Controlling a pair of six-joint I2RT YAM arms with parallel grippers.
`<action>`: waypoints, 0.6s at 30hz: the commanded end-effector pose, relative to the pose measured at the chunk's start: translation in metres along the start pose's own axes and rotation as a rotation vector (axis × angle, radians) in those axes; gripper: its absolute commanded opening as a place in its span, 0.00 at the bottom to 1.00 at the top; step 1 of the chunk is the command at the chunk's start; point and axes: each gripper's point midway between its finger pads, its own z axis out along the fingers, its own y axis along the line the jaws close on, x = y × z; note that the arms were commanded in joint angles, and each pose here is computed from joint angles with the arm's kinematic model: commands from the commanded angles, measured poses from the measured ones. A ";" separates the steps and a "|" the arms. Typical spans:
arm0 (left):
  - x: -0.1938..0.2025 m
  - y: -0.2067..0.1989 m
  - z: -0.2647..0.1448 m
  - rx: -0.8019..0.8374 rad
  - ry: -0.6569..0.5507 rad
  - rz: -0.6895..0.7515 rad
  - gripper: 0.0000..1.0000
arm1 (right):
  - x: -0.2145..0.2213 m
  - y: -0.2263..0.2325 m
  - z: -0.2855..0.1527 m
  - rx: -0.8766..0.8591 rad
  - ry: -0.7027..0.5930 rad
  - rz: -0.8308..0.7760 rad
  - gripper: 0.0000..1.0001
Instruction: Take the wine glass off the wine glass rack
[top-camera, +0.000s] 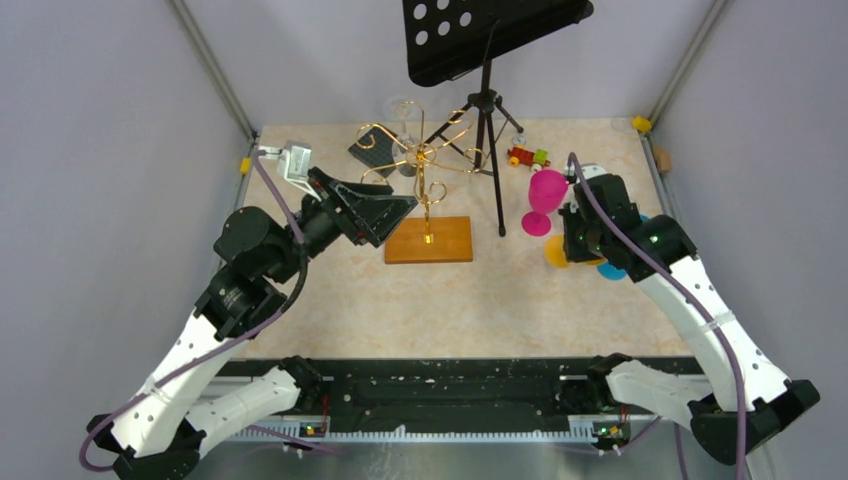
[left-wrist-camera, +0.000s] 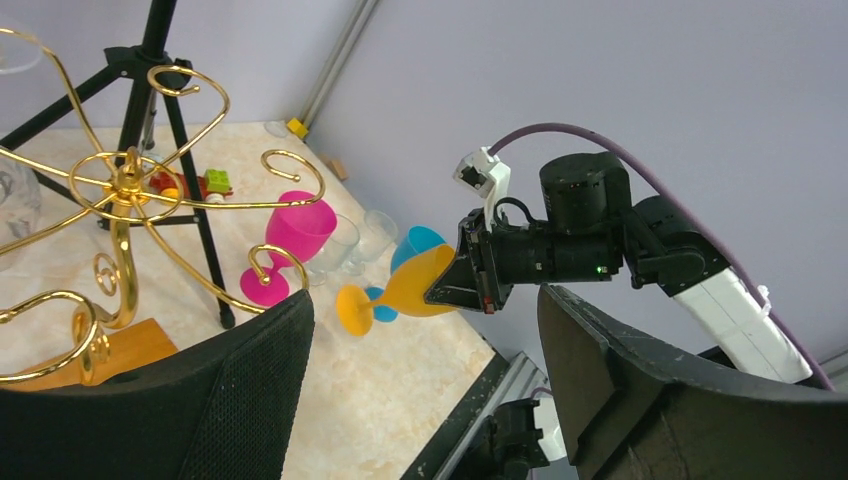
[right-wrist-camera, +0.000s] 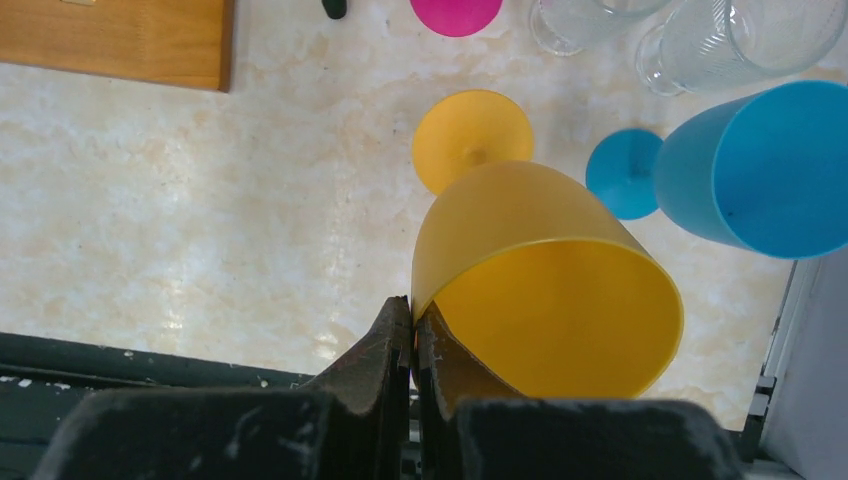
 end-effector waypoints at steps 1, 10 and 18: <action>-0.018 -0.004 -0.007 -0.017 -0.044 0.054 0.85 | 0.003 -0.002 0.007 0.015 0.027 -0.036 0.00; -0.026 0.008 -0.016 -0.100 -0.071 0.078 0.85 | 0.020 -0.022 0.043 0.100 0.177 -0.090 0.00; -0.023 0.014 -0.019 -0.125 -0.076 0.075 0.85 | 0.023 -0.032 0.064 0.128 0.235 -0.079 0.00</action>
